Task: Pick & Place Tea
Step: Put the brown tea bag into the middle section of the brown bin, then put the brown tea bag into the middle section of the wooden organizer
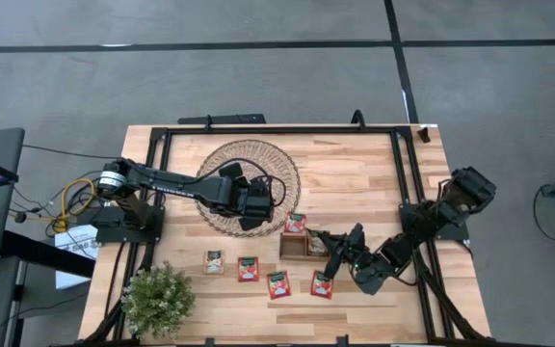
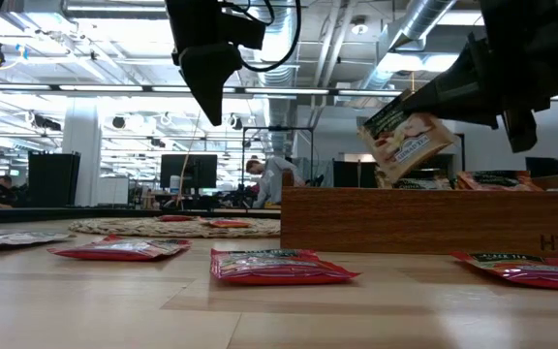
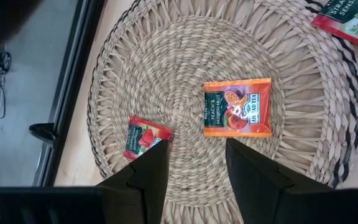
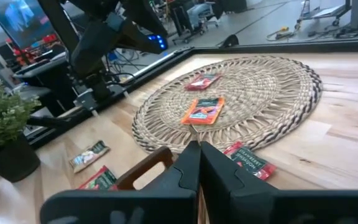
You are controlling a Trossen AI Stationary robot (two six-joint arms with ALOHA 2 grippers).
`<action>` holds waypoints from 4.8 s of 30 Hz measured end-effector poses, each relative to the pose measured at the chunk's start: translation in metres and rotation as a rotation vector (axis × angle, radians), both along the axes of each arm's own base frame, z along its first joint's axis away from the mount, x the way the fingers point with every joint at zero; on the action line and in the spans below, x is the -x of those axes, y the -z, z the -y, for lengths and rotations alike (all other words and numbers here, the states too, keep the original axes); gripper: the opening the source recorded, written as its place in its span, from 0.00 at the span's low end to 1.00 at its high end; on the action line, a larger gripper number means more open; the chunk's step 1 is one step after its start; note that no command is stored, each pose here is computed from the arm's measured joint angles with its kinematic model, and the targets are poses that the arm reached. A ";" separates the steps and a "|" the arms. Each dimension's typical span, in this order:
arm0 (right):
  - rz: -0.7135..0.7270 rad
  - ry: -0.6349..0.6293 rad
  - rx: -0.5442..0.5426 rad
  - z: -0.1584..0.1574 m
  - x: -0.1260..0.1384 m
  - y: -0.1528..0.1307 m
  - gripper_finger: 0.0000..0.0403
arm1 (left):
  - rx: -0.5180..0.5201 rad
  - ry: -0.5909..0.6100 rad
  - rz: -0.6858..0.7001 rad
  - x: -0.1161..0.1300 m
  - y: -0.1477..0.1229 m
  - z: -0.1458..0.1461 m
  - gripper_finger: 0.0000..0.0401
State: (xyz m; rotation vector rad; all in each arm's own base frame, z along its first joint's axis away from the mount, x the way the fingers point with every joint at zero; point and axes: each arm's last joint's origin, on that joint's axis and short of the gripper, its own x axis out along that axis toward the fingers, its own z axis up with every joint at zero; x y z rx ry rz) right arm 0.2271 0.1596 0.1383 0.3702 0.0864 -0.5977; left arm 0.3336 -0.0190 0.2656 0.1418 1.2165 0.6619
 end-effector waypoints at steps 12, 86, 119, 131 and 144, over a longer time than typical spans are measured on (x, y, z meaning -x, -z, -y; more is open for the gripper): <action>-0.017 0.008 0.004 0.002 0.000 0.004 0.00 | -0.002 0.005 -0.002 0.000 0.000 0.000 0.38; -0.260 -0.178 0.086 0.099 0.117 -0.110 0.01 | 0.150 0.099 -0.127 0.007 0.016 0.003 0.38; -0.219 -0.224 0.034 0.090 0.125 -0.109 0.01 | 0.655 0.152 -0.383 0.052 0.086 0.063 0.38; -0.214 -0.225 0.030 0.090 0.125 -0.109 0.01 | 0.617 0.146 -0.373 0.062 0.102 0.073 0.38; -0.209 -0.226 0.025 0.090 0.125 -0.110 0.01 | 0.579 0.173 -0.358 0.062 0.106 0.071 0.38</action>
